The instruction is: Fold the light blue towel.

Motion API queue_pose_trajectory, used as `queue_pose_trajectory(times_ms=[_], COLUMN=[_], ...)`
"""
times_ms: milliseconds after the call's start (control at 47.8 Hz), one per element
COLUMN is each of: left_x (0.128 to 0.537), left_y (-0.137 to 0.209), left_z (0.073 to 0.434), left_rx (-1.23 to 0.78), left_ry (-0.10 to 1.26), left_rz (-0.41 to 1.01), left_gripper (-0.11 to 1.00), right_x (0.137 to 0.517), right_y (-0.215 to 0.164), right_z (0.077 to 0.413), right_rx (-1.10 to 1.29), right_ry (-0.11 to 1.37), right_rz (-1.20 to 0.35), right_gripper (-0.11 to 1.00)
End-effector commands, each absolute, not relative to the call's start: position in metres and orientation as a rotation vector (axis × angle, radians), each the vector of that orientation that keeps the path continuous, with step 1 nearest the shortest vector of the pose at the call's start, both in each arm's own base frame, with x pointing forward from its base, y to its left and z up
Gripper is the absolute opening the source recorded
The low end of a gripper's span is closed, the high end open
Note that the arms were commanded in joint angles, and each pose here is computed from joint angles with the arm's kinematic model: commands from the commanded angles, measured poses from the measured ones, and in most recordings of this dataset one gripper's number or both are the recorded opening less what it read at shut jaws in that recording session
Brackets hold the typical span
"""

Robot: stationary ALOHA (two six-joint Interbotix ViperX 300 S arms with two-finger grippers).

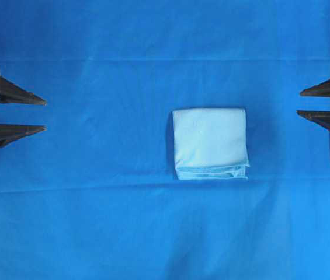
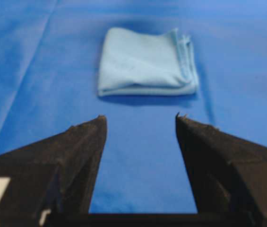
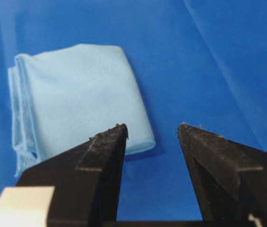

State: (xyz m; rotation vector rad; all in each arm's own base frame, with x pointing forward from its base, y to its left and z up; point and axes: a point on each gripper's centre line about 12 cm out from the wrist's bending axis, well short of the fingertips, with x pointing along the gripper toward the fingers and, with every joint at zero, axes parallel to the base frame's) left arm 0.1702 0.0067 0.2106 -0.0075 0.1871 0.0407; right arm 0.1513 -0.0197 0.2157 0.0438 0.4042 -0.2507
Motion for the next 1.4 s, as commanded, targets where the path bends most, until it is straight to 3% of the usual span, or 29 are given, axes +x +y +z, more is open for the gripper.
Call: queue_pose_trajectory(times_ms=[0,461,796,1382], left_x=[0.171,0.170,0.170,0.170], left_y=[0.007,0.007,0.007,0.007], left_z=[0.213,0.213,0.213,0.212], left_rx=[-0.009,-0.008,0.003,0.000], left_ry=[0.176,0.187,0.189,0.198], left_rz=[0.044,0.045,0.042,0.042], left_gripper=[0.53,0.53,0.53,0.53], right_x=[0.153,0.153,0.152,0.154], right_y=[-0.020,-0.021,-0.038,-0.039], right_z=[0.220,0.220,0.220,0.218], right_rx=[0.045,0.045,0.076,0.080], right_ry=[0.393,0.395,0.370,0.363], right_rz=[-0.252,-0.258,-0.355,-0.347], right_gripper=[0.54,0.54,0.54,0.54])
